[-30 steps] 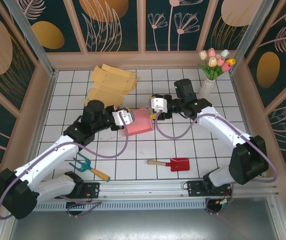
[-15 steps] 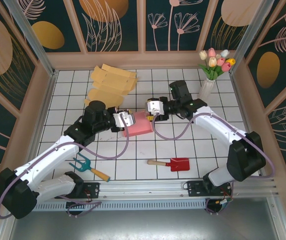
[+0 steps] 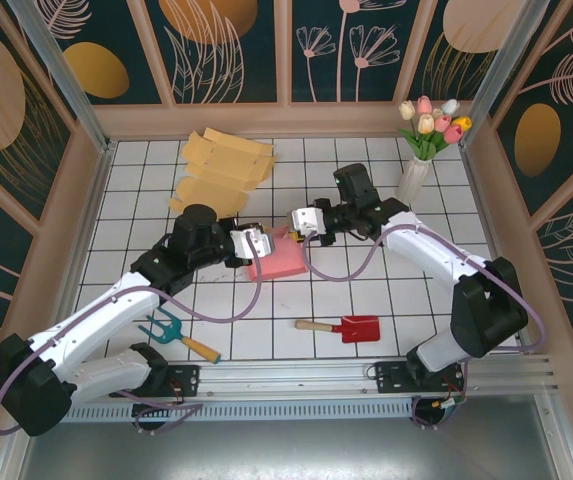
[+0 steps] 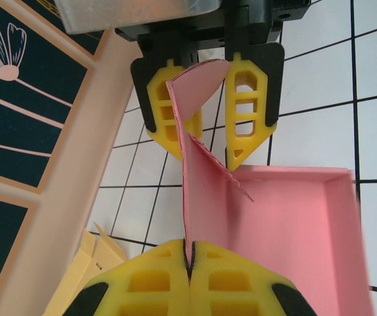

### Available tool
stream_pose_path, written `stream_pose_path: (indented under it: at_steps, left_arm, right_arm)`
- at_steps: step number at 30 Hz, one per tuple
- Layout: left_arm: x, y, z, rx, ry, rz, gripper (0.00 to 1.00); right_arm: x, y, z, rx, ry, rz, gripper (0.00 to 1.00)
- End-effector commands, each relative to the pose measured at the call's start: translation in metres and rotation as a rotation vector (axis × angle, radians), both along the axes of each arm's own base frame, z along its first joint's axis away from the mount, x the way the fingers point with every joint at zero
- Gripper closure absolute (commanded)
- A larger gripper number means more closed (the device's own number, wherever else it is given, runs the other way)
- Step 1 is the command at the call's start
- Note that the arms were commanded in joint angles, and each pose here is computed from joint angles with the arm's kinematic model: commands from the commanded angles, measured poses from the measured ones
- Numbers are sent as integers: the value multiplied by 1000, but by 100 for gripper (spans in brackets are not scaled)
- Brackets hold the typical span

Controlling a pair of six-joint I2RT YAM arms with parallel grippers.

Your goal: Fold the paper box

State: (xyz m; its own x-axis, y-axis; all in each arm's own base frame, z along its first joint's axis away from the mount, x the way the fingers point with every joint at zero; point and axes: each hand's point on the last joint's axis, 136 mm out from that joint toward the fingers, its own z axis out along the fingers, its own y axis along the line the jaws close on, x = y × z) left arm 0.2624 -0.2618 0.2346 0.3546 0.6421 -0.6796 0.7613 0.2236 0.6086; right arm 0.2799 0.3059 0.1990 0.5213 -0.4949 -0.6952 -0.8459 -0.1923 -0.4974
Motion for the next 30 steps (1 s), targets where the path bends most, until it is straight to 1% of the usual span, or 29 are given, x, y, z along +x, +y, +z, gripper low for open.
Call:
stream_pose_path:
  at_steps: [1,4,5,8,10,12,13,15,18,20,22,23,24,25,26,27,28,29,30]
  left_arm:
    - [-10,-12,15,-33,-35,-67,100]
    - [-8,-12,19,-47,-40,-55,100]
    - [-8,-12,19,-49,-39,-57,100]
    - [-6,-12,19,-53,-50,-43,100]
    - [-3,-10,21,-61,-59,-26,93]
    - [-3,-11,25,-70,-66,-27,90]
    - [-2,-11,29,-76,-78,-24,86]
    - [-2,-12,38,-102,-84,-24,81]
    - [-10,-19,66,-199,-63,-61,59]
    - [-13,-21,95,-309,-66,-63,56]
    - [-12,-15,138,-484,-86,-21,57]
    - [-8,-9,157,-591,-81,26,58]
    - [3,5,177,-745,-56,127,58]
    - [18,24,191,-899,-18,256,56]
    - [32,39,193,-1000,26,376,52]
    - [49,52,185,-1066,78,510,48]
    - [65,62,171,-1086,120,632,45]
    - [81,68,156,-1087,158,736,45]
    - [99,76,130,-1066,226,848,44]
  right_arm:
    - [-10,9,6,40,-9,65,86]
    - [-9,7,4,41,-7,52,98]
    - [-9,7,5,45,-7,47,100]
    - [-8,3,3,70,4,14,100]
    - [-6,2,7,109,31,-45,100]
    - [6,-12,11,141,76,-135,100]
    - [5,-18,13,156,91,-153,100]
    - [2,-31,11,174,94,-185,100]
    - [2,-44,16,211,38,-241,100]
    - [7,-53,23,233,47,-263,100]
    - [16,-67,24,241,66,-299,100]
    - [19,-74,21,238,69,-321,100]
    - [22,-82,17,234,71,-346,100]
    - [24,-89,11,229,74,-366,100]
    - [24,-95,6,223,72,-379,100]
    - [26,-100,0,212,63,-398,100]
    - [28,-102,-3,204,48,-412,100]
    - [29,-103,-4,202,43,-414,100]
    - [29,-104,-5,205,43,-405,100]
